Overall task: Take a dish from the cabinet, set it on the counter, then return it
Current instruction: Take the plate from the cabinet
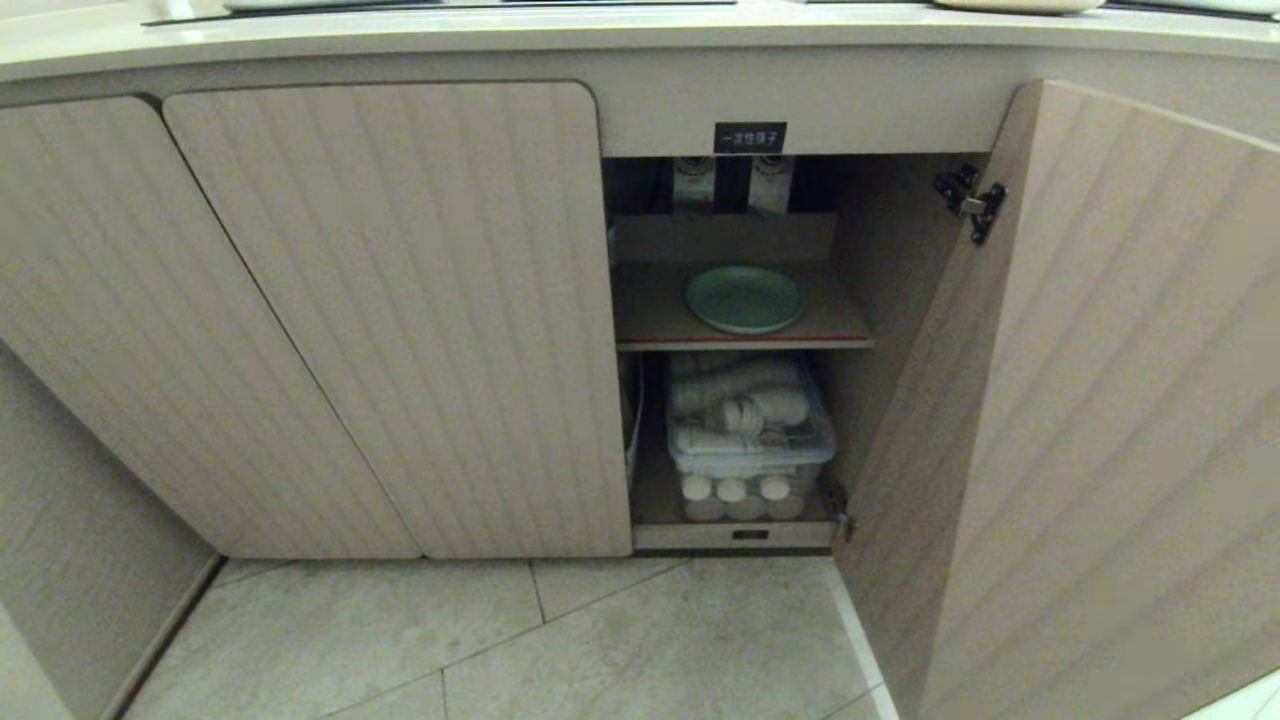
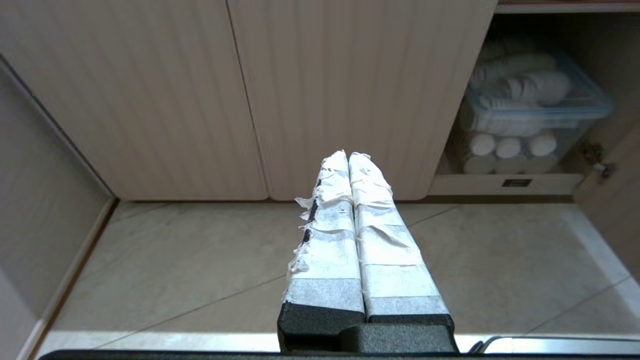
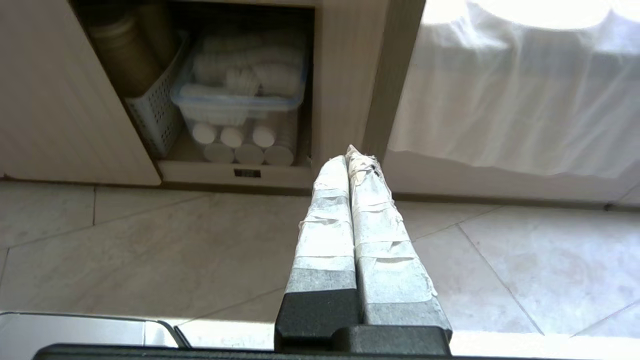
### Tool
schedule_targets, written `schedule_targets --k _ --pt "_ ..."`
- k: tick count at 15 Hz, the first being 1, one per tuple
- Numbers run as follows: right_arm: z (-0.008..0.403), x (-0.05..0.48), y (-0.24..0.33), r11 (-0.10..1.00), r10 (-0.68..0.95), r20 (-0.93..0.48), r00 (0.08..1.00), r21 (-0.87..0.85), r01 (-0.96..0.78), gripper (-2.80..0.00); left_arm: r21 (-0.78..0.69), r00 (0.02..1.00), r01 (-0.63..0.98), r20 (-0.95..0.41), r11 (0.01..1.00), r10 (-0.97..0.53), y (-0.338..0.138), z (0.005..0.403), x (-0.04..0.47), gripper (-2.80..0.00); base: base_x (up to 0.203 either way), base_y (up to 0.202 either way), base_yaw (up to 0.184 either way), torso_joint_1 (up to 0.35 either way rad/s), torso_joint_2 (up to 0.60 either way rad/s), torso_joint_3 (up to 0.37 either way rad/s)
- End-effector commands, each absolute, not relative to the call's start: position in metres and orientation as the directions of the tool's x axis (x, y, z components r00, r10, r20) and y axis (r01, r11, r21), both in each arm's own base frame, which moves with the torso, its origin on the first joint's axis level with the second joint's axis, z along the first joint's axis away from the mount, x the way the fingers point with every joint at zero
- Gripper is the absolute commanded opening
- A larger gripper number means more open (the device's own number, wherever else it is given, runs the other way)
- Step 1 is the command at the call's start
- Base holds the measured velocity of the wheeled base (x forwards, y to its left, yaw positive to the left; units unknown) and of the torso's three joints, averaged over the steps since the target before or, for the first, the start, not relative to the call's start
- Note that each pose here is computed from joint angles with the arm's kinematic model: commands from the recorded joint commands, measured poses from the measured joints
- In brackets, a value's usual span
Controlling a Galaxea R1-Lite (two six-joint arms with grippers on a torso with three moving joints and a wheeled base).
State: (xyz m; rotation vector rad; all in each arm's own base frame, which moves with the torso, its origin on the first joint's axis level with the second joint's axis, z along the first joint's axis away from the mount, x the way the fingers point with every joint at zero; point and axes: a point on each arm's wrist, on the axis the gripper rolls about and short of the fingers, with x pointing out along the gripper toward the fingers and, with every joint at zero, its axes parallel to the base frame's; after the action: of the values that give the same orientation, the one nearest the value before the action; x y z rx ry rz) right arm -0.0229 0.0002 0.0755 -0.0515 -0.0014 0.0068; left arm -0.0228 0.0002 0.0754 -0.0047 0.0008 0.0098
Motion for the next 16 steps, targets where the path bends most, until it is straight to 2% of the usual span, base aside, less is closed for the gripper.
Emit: schedule_targets --k 1,16 --pt "0.0755 -0.0228 0.0002 0.999 0.008 0.0 1.0 -0.052 -0.008 -2.8 -0.005 1.0 -0.009 0.0 1.0 0.009 0.0002 0.0755 -0.0228 -2.8 0.0 0.0 0.0 0.0 0.0 0.0" --pt "0.0755 -0.0228 0.0002 0.999 0.008 0.0 1.0 -0.052 -0.008 -2.8 -0.005 1.0 -0.011 -0.002 1.0 0.011 0.0002 0.0753 -0.0228 -2.8 0.0 0.186 -0.001 0.002 0.0 0.003"
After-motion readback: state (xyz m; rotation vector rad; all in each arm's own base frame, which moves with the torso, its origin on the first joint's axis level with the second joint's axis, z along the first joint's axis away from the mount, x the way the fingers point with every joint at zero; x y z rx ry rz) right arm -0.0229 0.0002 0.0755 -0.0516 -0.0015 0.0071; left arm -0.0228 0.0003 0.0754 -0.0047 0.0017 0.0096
